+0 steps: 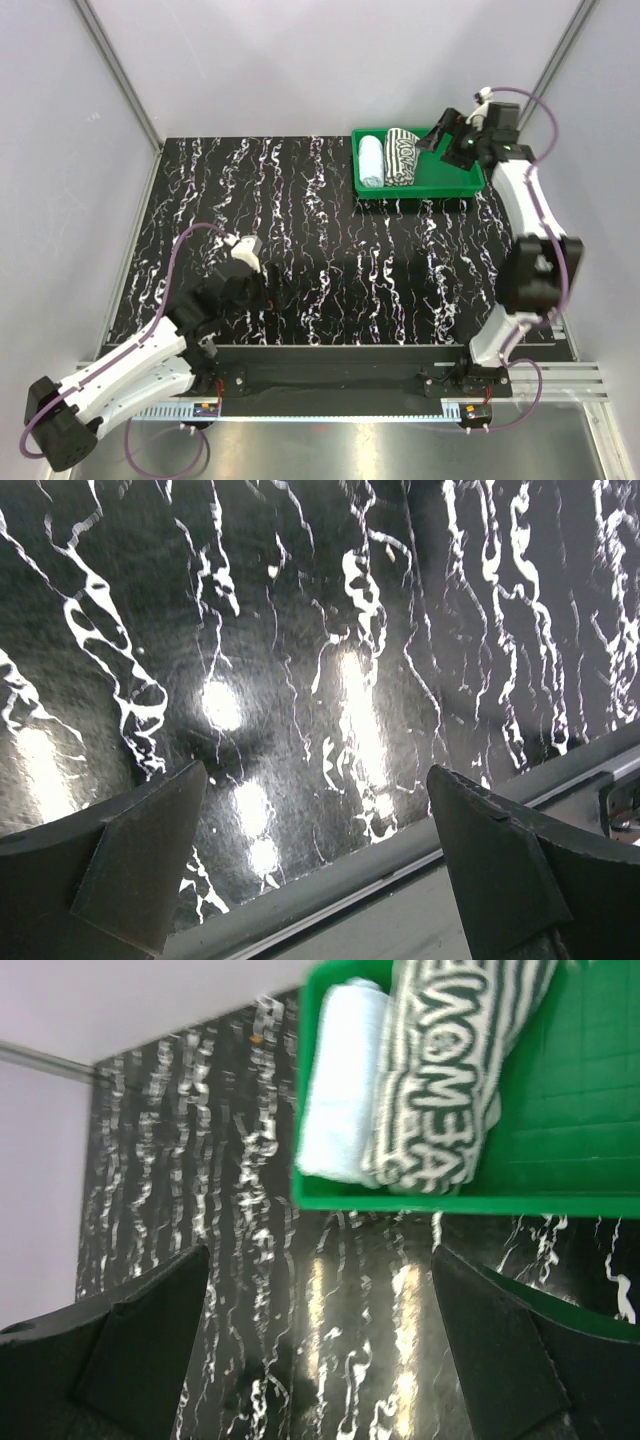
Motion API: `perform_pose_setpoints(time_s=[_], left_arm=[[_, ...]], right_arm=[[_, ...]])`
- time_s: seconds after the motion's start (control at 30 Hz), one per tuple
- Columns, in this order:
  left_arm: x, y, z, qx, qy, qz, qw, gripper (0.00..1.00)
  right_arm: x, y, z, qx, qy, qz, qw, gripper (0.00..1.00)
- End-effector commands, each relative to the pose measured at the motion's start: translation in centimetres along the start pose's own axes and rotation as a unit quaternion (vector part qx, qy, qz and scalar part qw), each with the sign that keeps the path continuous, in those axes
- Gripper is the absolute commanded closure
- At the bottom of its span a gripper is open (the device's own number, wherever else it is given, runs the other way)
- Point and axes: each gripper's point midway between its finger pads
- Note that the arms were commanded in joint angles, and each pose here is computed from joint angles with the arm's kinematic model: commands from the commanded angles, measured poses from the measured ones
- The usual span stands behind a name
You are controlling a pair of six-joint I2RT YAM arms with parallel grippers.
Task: Roll the towels
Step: Place the rolled towel into the container
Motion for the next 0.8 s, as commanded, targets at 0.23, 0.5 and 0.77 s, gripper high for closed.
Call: perform_pose_setpoints(time_s=[0.23, 0.5, 0.77], left_arm=[[2.6, -1.5, -7.4, -0.003, -0.151, -0.007, 0.988, 0.01], [2.9, 1.7, -10.7, -0.040, -0.294, -0.043, 0.954, 0.01], [3.3, 4.4, -12.6, -0.025, -0.398, -0.078, 0.914, 0.03]], right_arm=[[14.1, 10.0, 2.1, 0.095, -0.155, -0.041, 0.982, 0.00], [19.8, 10.6, 5.3, 0.091, -0.173, -0.020, 0.980, 0.00], [22.0, 11.5, 7.6, 0.060, -0.178, -0.042, 0.981, 0.00]])
Point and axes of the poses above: each gripper's point midway between its finger pads, its own x axis back along the fingers, its own y axis along the line the jaws close on, z = x × y, and after that the axes turned 11 degrees about x, right-handed
